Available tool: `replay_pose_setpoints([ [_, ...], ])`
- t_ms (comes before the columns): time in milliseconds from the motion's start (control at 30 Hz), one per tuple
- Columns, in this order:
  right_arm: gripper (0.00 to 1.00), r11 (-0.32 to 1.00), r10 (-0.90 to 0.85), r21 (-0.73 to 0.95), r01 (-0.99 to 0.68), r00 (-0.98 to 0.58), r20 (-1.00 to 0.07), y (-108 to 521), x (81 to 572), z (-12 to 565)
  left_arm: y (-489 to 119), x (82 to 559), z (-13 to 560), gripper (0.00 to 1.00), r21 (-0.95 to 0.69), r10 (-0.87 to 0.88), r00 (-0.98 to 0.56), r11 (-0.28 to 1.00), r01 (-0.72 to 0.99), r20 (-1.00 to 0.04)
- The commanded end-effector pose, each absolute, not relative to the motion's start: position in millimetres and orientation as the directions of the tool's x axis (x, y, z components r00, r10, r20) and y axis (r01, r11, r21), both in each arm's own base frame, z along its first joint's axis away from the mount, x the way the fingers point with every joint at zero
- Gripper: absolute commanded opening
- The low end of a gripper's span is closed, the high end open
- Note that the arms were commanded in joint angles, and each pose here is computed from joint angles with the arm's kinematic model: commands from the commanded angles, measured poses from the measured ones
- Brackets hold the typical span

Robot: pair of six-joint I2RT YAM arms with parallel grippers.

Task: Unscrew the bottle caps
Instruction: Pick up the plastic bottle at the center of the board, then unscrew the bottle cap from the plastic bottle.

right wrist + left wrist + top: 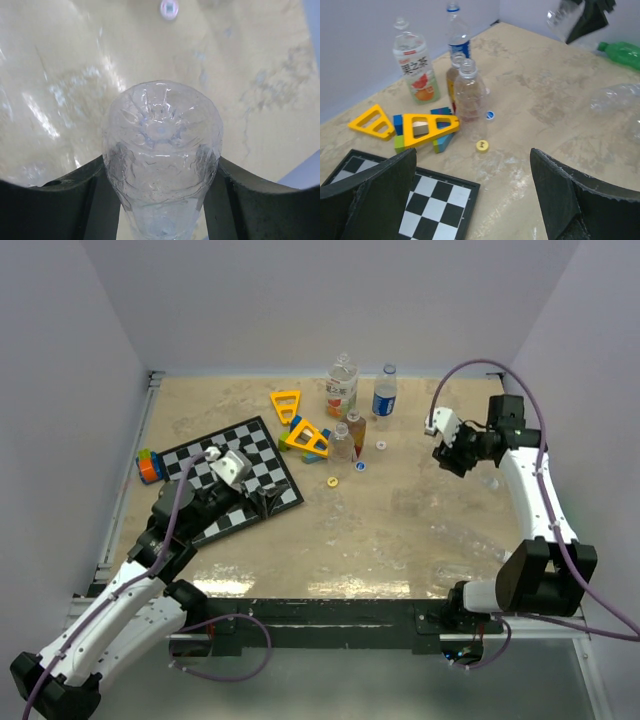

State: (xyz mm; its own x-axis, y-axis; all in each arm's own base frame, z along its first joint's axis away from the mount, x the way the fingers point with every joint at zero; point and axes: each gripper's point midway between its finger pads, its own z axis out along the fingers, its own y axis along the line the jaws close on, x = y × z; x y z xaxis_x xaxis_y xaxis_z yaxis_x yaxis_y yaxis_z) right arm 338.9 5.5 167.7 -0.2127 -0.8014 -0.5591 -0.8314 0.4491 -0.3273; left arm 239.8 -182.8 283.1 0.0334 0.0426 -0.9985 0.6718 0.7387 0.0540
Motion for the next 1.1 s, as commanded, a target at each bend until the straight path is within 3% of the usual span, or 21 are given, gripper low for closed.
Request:
replay_pose_setpoints([
  [0, 0.20, 0.523, -0.542, -0.157, -0.838, -0.185, -0.820, 63, 323, 241, -217, 215, 288, 1.00, 0.026, -0.015, 0.041, 0.557, 0.830, -0.999],
  [233, 0.22, 0.452, -0.286, 0.081, -0.888, -0.230, -0.930, 108, 287, 265, -266, 188, 276, 1.00, -0.206, -0.059, -0.198, 0.339, 0.918, -0.979],
  [567, 0.25, 0.332, -0.060, 0.328, -0.885, -0.366, -0.928, 134, 262, 270, -315, 160, 251, 1.00, -0.345, -0.084, -0.336, 0.308, 0.887, -0.938],
  [867, 0.24, 0.181, 0.080, 0.495, -0.850, -0.489, -0.869, 140, 241, 281, -348, 169, 235, 1.00, -0.419, -0.125, -0.401, 0.337, 0.843, -0.907],
  [1067, 0.24, 0.199, 0.097, 0.527, -0.827, -0.518, -0.850, 136, 243, 275, -371, 183, 230, 1.00, -0.475, -0.157, -0.450, 0.364, 0.801, -0.879],
])
